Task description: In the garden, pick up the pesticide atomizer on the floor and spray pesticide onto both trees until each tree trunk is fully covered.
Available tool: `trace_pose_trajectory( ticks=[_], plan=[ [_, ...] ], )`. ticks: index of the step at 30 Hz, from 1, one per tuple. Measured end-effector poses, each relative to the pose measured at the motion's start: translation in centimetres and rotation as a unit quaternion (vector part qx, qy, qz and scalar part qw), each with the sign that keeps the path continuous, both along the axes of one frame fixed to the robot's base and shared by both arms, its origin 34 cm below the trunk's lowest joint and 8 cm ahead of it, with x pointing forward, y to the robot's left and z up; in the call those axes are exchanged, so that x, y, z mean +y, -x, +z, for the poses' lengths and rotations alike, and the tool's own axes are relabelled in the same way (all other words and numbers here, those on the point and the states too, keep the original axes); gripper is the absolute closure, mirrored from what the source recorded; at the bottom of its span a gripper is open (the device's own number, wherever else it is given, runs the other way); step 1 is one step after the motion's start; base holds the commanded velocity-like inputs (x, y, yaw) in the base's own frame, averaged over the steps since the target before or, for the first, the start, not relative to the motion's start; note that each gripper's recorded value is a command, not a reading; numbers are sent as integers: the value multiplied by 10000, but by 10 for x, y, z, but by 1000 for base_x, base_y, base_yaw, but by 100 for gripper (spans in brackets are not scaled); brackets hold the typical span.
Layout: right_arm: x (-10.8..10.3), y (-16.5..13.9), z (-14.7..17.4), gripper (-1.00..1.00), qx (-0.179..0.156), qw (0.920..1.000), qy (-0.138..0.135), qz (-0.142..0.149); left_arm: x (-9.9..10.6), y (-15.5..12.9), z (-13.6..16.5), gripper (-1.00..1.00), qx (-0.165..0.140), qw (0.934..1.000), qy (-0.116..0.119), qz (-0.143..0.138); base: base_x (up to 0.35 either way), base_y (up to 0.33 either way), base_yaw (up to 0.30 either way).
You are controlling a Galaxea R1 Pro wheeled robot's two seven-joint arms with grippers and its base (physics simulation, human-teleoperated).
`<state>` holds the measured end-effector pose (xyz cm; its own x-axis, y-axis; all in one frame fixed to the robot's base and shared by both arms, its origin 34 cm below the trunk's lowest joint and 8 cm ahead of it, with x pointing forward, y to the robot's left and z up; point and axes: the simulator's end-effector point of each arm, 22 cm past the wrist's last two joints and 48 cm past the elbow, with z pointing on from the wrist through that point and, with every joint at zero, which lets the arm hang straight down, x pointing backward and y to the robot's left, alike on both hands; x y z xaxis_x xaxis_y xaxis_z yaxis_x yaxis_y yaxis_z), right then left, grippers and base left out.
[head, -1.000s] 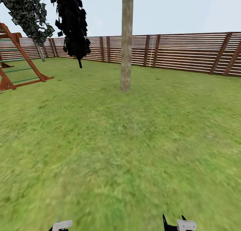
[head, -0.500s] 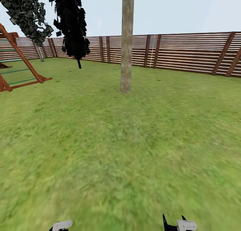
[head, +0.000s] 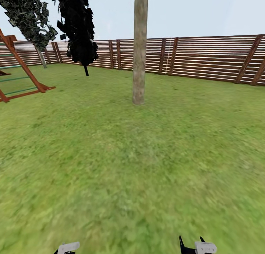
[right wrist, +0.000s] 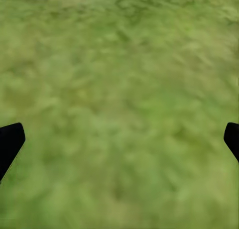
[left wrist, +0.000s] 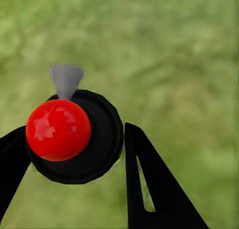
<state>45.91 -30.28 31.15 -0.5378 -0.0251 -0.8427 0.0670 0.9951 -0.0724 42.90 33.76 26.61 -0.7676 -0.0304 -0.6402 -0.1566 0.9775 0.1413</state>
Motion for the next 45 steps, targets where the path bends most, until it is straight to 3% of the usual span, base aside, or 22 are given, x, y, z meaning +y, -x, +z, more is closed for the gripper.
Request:
trace_pose_trajectory(
  ticks=[45],
  plan=[
    [0, 0, 0, -100, -4, 10000, 0, 10, 1, 0, 0, 100, 0, 10000, -6, 1, 339, 0, 0]
  ],
)
